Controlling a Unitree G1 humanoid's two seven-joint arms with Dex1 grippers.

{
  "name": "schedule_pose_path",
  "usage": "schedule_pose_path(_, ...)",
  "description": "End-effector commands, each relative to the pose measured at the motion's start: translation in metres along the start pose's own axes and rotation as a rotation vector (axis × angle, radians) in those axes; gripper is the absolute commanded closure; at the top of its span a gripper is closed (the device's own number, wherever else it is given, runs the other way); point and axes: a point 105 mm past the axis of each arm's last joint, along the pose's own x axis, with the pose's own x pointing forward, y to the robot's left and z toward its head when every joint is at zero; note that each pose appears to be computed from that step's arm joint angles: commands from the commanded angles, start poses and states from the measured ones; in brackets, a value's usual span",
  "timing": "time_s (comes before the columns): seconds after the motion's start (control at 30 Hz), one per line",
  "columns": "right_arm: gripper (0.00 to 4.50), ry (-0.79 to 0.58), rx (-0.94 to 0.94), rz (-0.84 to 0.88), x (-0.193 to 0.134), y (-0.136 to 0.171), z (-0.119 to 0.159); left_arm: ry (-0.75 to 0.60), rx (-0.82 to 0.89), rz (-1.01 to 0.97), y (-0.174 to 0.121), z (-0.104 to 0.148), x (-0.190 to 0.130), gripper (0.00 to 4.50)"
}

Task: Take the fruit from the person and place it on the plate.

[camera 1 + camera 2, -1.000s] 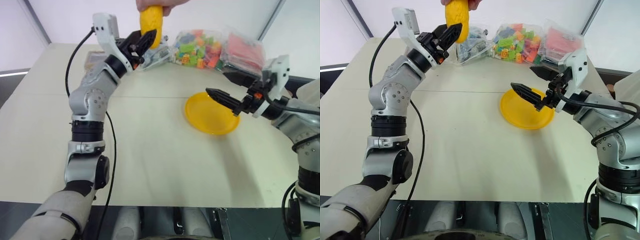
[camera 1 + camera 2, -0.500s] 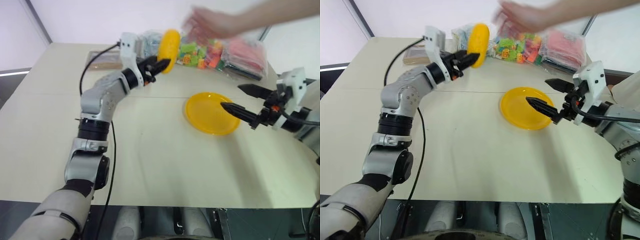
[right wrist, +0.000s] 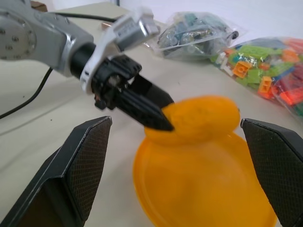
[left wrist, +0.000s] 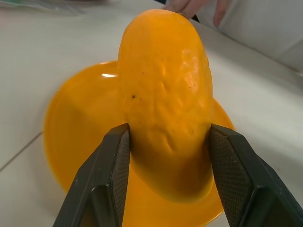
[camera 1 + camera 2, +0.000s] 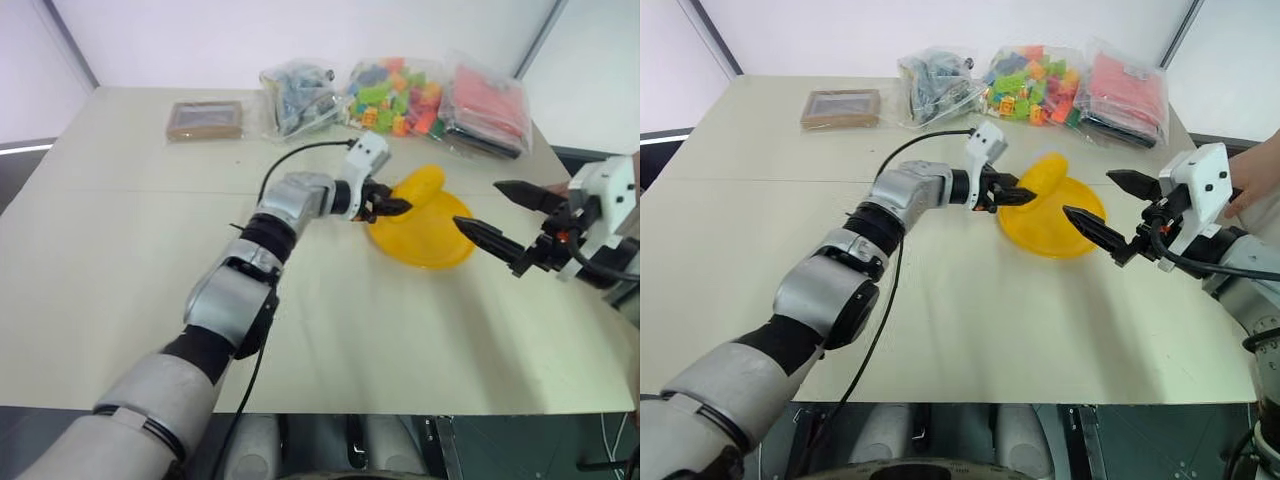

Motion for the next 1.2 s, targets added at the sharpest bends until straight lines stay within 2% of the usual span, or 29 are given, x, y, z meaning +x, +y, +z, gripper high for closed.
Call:
schedule_pose_path(0.03,0.0,-0.042,-0.031,-0.024,-0.007,0.003,0.013,-0.02,0.075,0.015,-0.002,0.013,0.005,2.23)
schedule_pose_path(0.13,0.0,-0.038,-0.032,-0.039,-0.008,0.004,0.012,-0.013,0.09,0.022,-0.003,0.01,0.008,2.23)
schedule_pose_path(0.17,0.0,-0.037,-0.033,-0.044,-0.009,0.004,0.011,-0.01,0.093,0.013,-0.004,0.008,0.009,1.52)
schedule_pose_path(0.2,0.0,-0.036,-0.034,-0.047,-0.009,0.004,0.011,-0.008,0.093,0.007,-0.005,0.007,0.009,1.22)
schedule_pose_path(0.27,0.0,-0.038,-0.032,-0.047,-0.009,0.004,0.012,-0.007,0.093,0.01,-0.004,0.005,0.009,0.31)
schedule_pose_path(0.3,0.0,-0.037,-0.031,-0.045,-0.009,0.004,0.012,-0.013,0.089,0.011,-0.003,0.006,0.008,0.15)
schedule_pose_path(0.5,0.0,-0.037,-0.027,-0.022,-0.003,0.005,0.012,-0.1,0.071,-0.009,0.004,0.024,-0.008,0.15)
schedule_pose_path(0.6,0.0,-0.022,-0.03,0.005,0.002,0.007,0.009,-0.177,0.118,-0.004,0.013,0.045,-0.032,0.15)
schedule_pose_path(0.77,0.0,0.036,-0.039,0.03,0.009,0.007,-0.008,-0.253,0.326,0.099,0.019,0.069,-0.09,0.15)
schedule_pose_path(0.87,0.0,0.058,-0.041,0.038,0.012,0.005,-0.017,-0.266,0.326,0.134,0.01,0.066,-0.125,0.15)
schedule_pose_path(0.93,0.0,0.13,-0.087,0.045,0.012,0.002,-0.032,-0.241,0.349,0.202,0.007,0.053,-0.15,0.15)
schedule_pose_path(1.03,0.0,0.147,-0.099,0.055,0.013,-0.001,-0.038,-0.229,0.325,0.285,0.005,0.044,-0.169,0.15)
schedule_pose_path(1.13,0.0,0.146,-0.092,0.062,0.014,-0.006,-0.04,-0.275,0.307,0.343,-0.011,0.037,-0.195,0.15)
schedule_pose_path(1.2,0.0,0.156,-0.093,0.078,0.015,-0.008,-0.042,-0.344,0.29,0.305,-0.032,0.034,-0.205,0.15)
